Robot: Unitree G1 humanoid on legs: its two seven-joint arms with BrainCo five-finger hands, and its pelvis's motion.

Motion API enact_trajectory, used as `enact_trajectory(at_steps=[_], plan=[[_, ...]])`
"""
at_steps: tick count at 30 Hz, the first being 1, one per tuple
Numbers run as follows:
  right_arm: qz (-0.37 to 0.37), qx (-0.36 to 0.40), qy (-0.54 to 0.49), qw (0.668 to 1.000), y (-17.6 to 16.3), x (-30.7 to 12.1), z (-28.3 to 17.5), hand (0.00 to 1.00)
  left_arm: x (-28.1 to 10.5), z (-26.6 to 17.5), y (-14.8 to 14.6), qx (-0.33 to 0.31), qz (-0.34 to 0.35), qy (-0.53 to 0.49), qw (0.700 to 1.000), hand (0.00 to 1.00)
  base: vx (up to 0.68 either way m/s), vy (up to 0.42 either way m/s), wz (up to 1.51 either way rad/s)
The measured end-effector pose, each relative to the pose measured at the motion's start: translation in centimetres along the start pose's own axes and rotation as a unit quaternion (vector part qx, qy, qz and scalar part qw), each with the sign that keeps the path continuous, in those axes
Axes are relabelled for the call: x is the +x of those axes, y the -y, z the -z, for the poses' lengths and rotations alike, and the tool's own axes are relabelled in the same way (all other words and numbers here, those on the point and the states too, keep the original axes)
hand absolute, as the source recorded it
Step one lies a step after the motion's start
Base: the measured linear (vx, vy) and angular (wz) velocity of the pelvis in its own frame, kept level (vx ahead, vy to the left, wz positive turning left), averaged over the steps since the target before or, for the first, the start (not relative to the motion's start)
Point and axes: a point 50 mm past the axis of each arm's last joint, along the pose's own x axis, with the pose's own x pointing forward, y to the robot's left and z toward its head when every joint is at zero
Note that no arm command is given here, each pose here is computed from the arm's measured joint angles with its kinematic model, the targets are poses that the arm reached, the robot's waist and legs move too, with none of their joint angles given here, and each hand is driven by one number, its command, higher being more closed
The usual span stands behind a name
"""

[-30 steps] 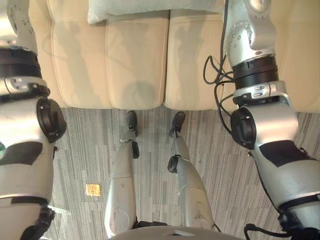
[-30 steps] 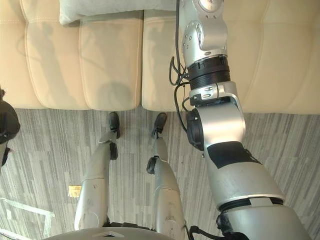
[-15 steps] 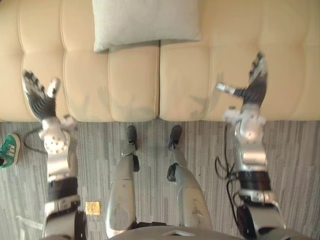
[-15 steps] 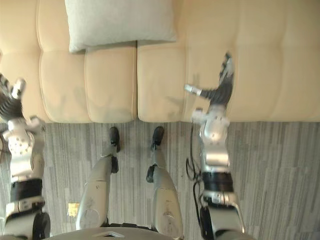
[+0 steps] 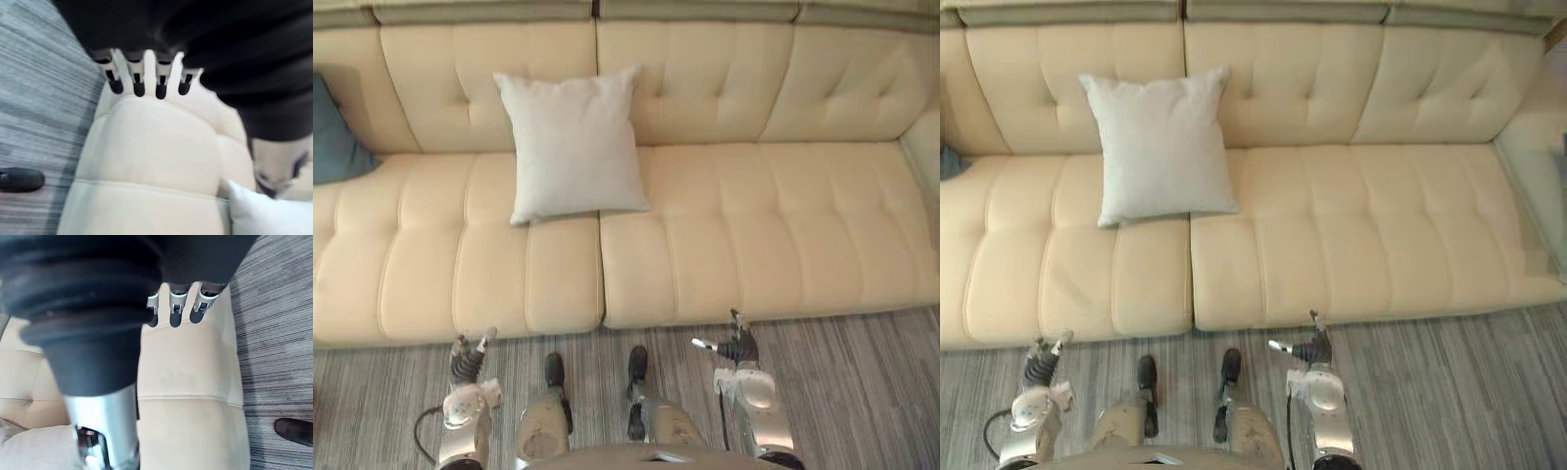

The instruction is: Pick up cushions and gather them together orderly.

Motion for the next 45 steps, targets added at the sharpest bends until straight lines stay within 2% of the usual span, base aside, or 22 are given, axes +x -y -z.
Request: enact_trajectory(at_steps=[5, 8, 14, 15, 26, 39, 45], plan=[[0.001, -0.021, -0.125, 0.992, 0.3, -1.2, 5.6, 0.0, -1.1, 4.8, 0.2, 0.045, 0.008, -0.102, 0.994, 0.0, 0.01, 0.009, -0.03], [0.008, -0.023, -0.174, 0.984, 0.7, -2.1, 7.6, 0.0, -1.6, 6.1, 0.4, 0.056, 0.013, -0.13, 0.99, 0.0, 0.0, 0.0, 0.0], [0.028, 0.02, -0.252, 0.967, 1.1, -3.8, 10.6, 0.0, -2.3, 7.4, 1.4, 0.047, 0.039, -0.161, 0.985, 0.0, 0.0, 0.0, 0.0], [0.039, 0.043, -0.303, 0.951, 1.8, -5.2, 12.5, 0.0, -2.9, 8.5, 2.0, 0.026, 0.054, -0.194, 0.979, 0.0, 0.0, 0.0, 0.0], [0.046, 0.052, -0.306, 0.95, 1.9, -4.9, 12.4, 0.0, -2.9, 8.6, 2.1, 0.029, 0.056, -0.196, 0.979, 0.0, 0.01, 0.0, 0.03], [0.059, 0.084, -0.329, 0.939, 1.6, -4.6, 12.6, 0.0, -2.7, 8.6, 2.2, 0.092, 0.083, -0.195, 0.973, 0.0, 0.04, 0.013, -0.08], [0.03, 0.074, -0.3, 0.951, 0.0, -2.8, 10.8, 0.0, -2.0, 7.6, 2.6, 0.091, 0.085, -0.18, 0.976, 0.0, -0.13, 0.009, -0.53]])
